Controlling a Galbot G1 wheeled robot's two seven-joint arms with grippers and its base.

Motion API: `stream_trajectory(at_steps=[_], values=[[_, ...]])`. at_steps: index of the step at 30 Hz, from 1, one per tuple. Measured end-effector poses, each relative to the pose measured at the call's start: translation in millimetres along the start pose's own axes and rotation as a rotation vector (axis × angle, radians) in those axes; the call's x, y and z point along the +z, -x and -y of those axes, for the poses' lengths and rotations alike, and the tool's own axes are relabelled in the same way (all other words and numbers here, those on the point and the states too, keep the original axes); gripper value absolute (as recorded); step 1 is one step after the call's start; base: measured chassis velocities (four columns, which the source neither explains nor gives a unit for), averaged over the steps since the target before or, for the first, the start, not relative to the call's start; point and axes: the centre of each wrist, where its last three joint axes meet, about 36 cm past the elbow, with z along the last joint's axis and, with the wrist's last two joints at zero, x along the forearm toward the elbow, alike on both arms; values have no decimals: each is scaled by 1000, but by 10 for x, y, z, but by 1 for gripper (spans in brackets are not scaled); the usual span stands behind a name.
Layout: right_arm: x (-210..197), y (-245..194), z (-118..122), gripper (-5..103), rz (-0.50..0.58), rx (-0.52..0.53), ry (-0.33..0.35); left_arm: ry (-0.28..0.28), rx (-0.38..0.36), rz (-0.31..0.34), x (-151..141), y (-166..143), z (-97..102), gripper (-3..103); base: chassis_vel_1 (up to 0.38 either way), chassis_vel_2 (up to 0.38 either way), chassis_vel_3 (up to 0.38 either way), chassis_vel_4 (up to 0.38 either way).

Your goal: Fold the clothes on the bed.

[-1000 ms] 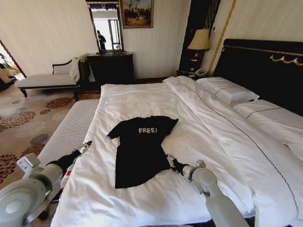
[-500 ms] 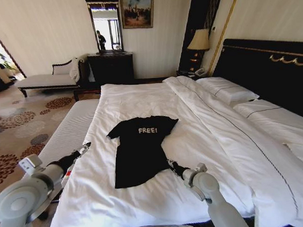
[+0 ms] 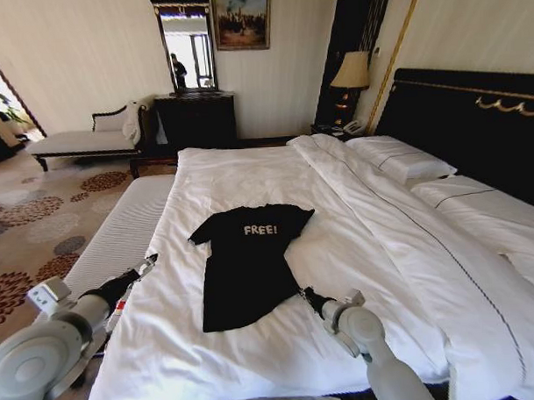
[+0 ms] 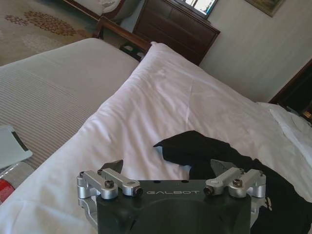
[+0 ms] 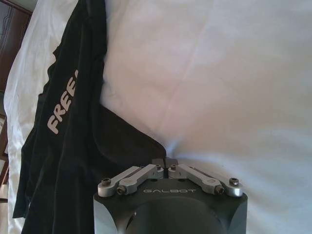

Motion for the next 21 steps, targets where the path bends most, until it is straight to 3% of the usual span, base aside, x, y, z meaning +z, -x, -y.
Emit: stream_trajectory(at_steps=[8,14,21], values=[[-224,-372,67,0,62,17,-43,-3,-7,-1,11,64,-11,100,0,0,0,0],[-395,-780,245,0,117,67,-48,-7,-14,-11,22,119,-32,100,0,0,0,0],[-479,-1065,463,0,158,160,-75,-8,-69,-64,33,210,-101,100,0,0,0,0]])
